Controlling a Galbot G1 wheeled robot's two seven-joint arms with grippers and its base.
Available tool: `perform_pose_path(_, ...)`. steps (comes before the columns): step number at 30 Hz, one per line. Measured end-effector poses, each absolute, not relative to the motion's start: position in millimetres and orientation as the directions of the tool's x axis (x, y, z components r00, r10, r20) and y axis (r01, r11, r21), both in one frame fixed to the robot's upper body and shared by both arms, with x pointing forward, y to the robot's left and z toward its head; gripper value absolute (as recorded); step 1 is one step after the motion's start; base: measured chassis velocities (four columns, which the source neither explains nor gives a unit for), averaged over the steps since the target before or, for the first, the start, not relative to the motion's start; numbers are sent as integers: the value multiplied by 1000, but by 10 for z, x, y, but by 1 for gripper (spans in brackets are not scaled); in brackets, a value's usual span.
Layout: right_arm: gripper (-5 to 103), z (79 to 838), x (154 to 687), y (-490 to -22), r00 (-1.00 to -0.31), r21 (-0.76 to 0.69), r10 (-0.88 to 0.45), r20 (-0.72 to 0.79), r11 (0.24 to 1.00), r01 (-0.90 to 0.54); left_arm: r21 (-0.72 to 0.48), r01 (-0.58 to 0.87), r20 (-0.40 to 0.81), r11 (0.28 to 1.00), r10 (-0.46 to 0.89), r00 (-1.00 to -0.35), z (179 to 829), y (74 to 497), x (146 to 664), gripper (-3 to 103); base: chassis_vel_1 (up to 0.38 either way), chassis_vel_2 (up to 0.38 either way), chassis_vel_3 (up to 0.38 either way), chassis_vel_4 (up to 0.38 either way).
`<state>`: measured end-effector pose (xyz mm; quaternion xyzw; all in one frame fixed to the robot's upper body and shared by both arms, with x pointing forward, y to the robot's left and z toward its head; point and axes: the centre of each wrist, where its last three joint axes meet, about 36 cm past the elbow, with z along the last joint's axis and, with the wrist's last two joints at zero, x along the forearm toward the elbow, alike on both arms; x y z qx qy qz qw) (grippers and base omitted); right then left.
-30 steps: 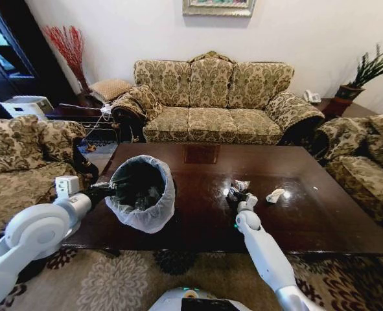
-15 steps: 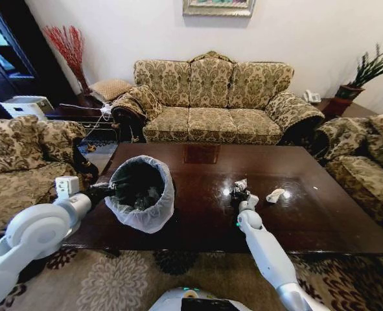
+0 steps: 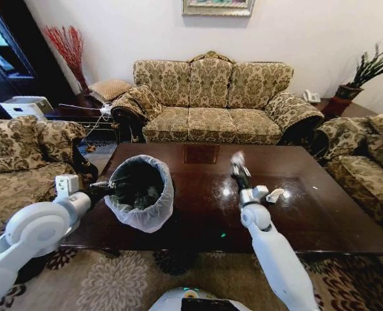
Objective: Move to the front of the table and place the trash on the table into the trash bin.
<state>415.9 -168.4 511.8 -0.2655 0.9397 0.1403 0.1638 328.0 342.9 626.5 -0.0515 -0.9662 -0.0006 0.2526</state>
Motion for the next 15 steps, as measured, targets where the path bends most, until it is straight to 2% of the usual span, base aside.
perform_pose_path(4, 16, 5337, 3758, -1098, -619, 151, -668, -413, 620, -770, -26, 133, 510, 991, 127, -851, 6290, 3348, 3241, 0, 0, 0, 0, 0)
perform_pose_path(5, 16, 5337, 3758, -1098, -619, 151, -668, -413, 620, -770, -26, 133, 510, 991, 127, -851, 6290, 3348, 3241, 0, 0, 0, 0, 0)
perform_pose_path(7, 16, 5303, 3693, -885, -558, 126, -734, -388, 557, -821, -25, 145, 514, 989, 138, -847, 6295, 3314, 3219, 0, 0, 0, 0, 0)
perform_pose_path(10, 16, 5156, 3659, -673, -513, 71, -787, -341, 523, -849, -27, 152, 507, 988, 144, -850, 6319, 3282, 3183, 0, 0, 0, 0, 0)
perform_pose_path(15, 15, 5083, 3626, -598, -515, 57, -794, -324, 527, -848, -32, 147, 497, 989, 143, -856, 6337, 3284, 3160, 0, 0, 0, 0, 0)
